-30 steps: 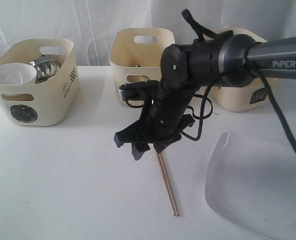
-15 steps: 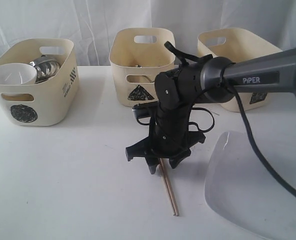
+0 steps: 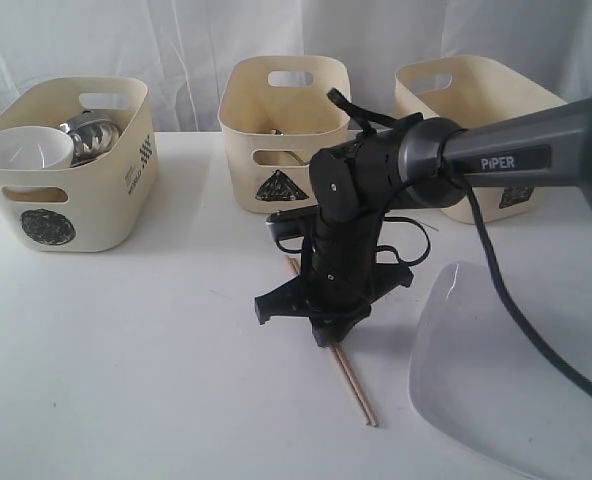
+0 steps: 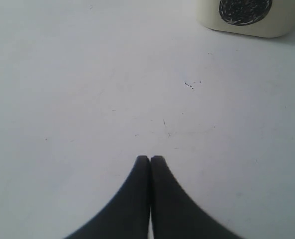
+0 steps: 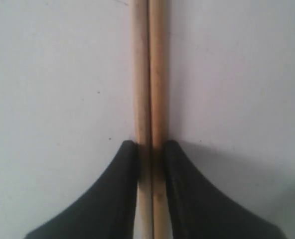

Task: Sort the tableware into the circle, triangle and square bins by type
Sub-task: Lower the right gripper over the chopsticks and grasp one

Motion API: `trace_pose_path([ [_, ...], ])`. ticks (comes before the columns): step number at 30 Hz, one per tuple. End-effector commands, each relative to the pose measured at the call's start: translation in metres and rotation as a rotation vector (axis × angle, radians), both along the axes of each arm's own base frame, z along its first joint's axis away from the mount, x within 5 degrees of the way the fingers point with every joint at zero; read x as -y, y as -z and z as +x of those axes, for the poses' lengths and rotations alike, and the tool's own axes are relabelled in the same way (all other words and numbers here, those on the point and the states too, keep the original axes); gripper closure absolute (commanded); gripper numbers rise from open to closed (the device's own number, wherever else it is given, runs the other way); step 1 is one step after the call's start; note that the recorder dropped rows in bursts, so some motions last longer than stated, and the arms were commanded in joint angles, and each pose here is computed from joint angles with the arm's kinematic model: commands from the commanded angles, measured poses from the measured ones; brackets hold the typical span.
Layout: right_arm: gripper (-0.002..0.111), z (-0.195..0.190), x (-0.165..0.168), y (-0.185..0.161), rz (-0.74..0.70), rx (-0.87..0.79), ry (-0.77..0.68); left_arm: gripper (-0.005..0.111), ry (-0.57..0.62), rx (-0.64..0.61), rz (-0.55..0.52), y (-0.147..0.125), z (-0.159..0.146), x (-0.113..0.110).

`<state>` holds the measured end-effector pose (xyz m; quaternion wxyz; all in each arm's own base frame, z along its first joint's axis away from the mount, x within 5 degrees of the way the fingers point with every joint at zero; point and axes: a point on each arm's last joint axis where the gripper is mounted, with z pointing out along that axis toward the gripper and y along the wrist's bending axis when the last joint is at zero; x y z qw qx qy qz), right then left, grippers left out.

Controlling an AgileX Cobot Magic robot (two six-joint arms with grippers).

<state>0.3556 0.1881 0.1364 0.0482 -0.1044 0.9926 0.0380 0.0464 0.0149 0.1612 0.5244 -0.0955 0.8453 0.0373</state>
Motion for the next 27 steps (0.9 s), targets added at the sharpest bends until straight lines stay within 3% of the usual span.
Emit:
trace_pose_path([
  [1, 0.105, -0.002, 0.001, 0.015, -0.024, -0.057, 0.007, 0.106, -0.003, -0.024, -0.009, 0.005, -0.001, 0.0],
  [7, 0.108, 0.003, -0.003, 0.002, 0.002, -0.009, -0.013, 0.106, -0.003, -0.024, -0.009, 0.005, -0.001, 0.0],
  [18, 0.108, 0.029, -0.029, -0.104, 0.242, 0.215, -0.121, 0.106, -0.003, -0.024, -0.009, 0.005, -0.001, 0.0],
  [27, 0.106, 0.031, -0.031, -0.092, 0.195, 0.185, -0.155, 0.106, -0.003, -0.024, -0.009, 0.005, -0.001, 0.0],
])
